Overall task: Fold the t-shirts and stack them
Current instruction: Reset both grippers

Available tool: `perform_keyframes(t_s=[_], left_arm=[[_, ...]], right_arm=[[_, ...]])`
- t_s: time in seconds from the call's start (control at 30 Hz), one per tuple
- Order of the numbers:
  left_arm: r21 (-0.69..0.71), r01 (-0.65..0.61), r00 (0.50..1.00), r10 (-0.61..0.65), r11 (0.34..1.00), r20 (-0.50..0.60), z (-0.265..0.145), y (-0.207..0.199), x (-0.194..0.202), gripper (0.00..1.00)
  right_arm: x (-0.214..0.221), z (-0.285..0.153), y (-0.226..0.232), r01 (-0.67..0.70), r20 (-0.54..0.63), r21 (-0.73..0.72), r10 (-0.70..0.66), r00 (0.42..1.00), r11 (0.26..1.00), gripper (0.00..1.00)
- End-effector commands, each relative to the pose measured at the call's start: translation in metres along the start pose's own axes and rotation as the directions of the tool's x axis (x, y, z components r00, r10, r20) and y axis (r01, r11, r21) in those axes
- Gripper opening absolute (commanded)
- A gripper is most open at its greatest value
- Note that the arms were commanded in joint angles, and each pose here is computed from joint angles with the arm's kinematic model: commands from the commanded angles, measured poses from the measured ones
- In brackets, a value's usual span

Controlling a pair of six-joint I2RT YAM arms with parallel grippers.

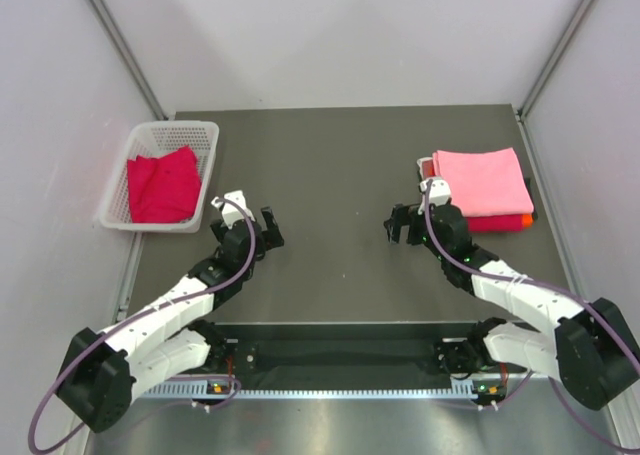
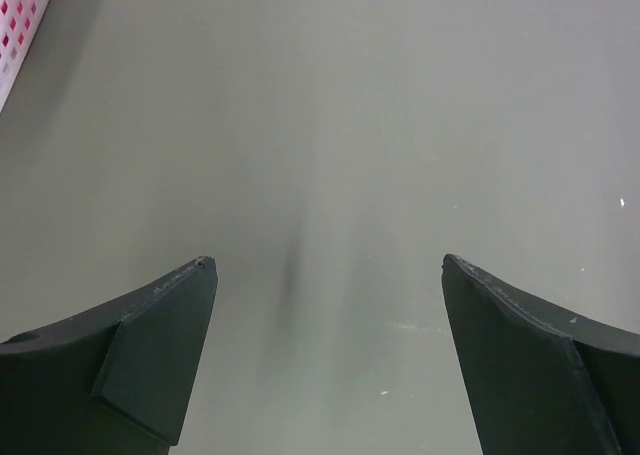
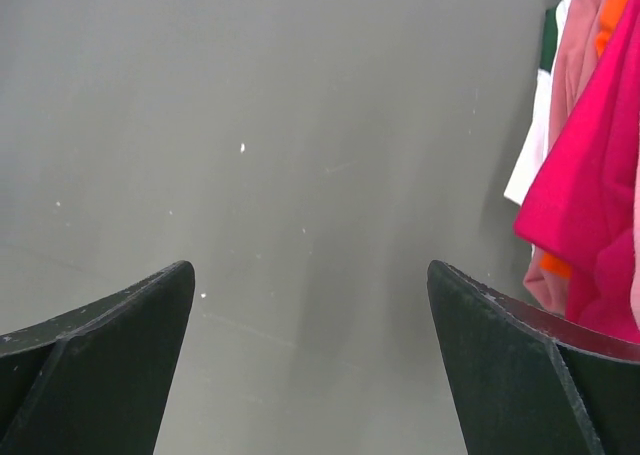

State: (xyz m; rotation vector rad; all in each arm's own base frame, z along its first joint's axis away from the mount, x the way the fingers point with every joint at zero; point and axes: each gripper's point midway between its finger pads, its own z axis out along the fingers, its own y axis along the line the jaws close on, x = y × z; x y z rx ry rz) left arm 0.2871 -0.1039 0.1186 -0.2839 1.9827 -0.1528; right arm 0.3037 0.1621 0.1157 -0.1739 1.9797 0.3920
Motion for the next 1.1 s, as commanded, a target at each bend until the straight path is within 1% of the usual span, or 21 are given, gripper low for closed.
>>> perform_keyframes(t_s=[0.0, 0.13, 0.23, 0.33, 0.47, 0.57, 0.6, 0.67, 0.73, 0.77, 0.8, 0.87, 1.07], left_arm=[[0.021, 0.033, 0.996, -0.034, 0.999, 0.083, -0.002, -0.006, -0.022, 0.99], [0.044, 0.03, 0.995, -0.034, 0.999, 0.095, -0.004, -0.008, -0.025, 0.99], [0.087, 0.008, 0.995, -0.016, 0.996, 0.099, -0.007, -0.013, -0.024, 0.99], [0.141, -0.009, 0.995, -0.005, 0.99, 0.099, -0.011, -0.02, -0.025, 0.99], [0.157, -0.016, 0.994, -0.002, 0.987, 0.113, -0.015, -0.021, -0.027, 0.99], [0.175, -0.02, 0.993, -0.001, 0.984, 0.116, -0.015, -0.023, -0.027, 0.99], [0.192, -0.023, 0.994, 0.002, 0.981, 0.112, -0.016, -0.026, -0.026, 0.99], [0.205, -0.025, 0.994, 0.001, 0.978, 0.113, -0.016, -0.028, -0.026, 0.99], [0.203, -0.026, 0.994, 0.004, 0.979, 0.11, -0.015, -0.027, -0.024, 0.99], [0.203, -0.027, 0.994, 0.005, 0.979, 0.111, -0.016, -0.027, -0.024, 0.99], [0.203, -0.027, 0.994, 0.004, 0.979, 0.113, -0.016, -0.027, -0.025, 0.99], [0.205, -0.028, 0.994, 0.005, 0.978, 0.111, -0.016, -0.028, -0.024, 0.99], [0.231, -0.032, 0.996, 0.011, 0.973, 0.094, -0.014, -0.033, -0.019, 0.99]], right_arm=[[-0.025, -0.002, 0.009, -0.021, 0.098, -0.023, 0.023, 0.995, 1.0, 1.0], [-0.027, -0.003, 0.003, -0.038, 0.104, 0.007, 0.037, 0.994, 0.999, 1.0], [-0.028, -0.007, -0.003, -0.047, 0.113, 0.042, 0.042, 0.993, 0.998, 1.0], [-0.036, -0.014, -0.003, -0.059, 0.157, 0.035, 0.052, 0.986, 0.998, 1.0], [-0.036, -0.016, -0.002, -0.065, 0.171, 0.023, 0.06, 0.983, 0.998, 1.0], [-0.038, -0.01, -0.007, -0.092, 0.17, 0.064, 0.08, 0.982, 0.994, 1.0], [-0.036, -0.009, -0.016, -0.107, 0.161, 0.114, 0.088, 0.983, 0.988, 0.98], [-0.039, -0.007, -0.023, -0.118, 0.162, 0.165, 0.091, 0.983, 0.979, 0.95], [-0.038, -0.005, -0.021, -0.087, 0.147, 0.158, 0.064, 0.987, 0.984, 0.94], [-0.034, -0.003, -0.011, -0.06, 0.121, 0.097, 0.048, 0.992, 0.993, 0.94], [-0.034, -0.003, -0.007, -0.028, 0.122, 0.072, 0.019, 0.992, 0.997, 0.95], [-0.03, -0.006, -0.004, -0.024, 0.132, 0.042, 0.018, 0.991, 0.999, 1.0], [-0.031, -0.01, -0.007, -0.035, 0.142, 0.054, 0.027, 0.99, 0.998, 1.0]])
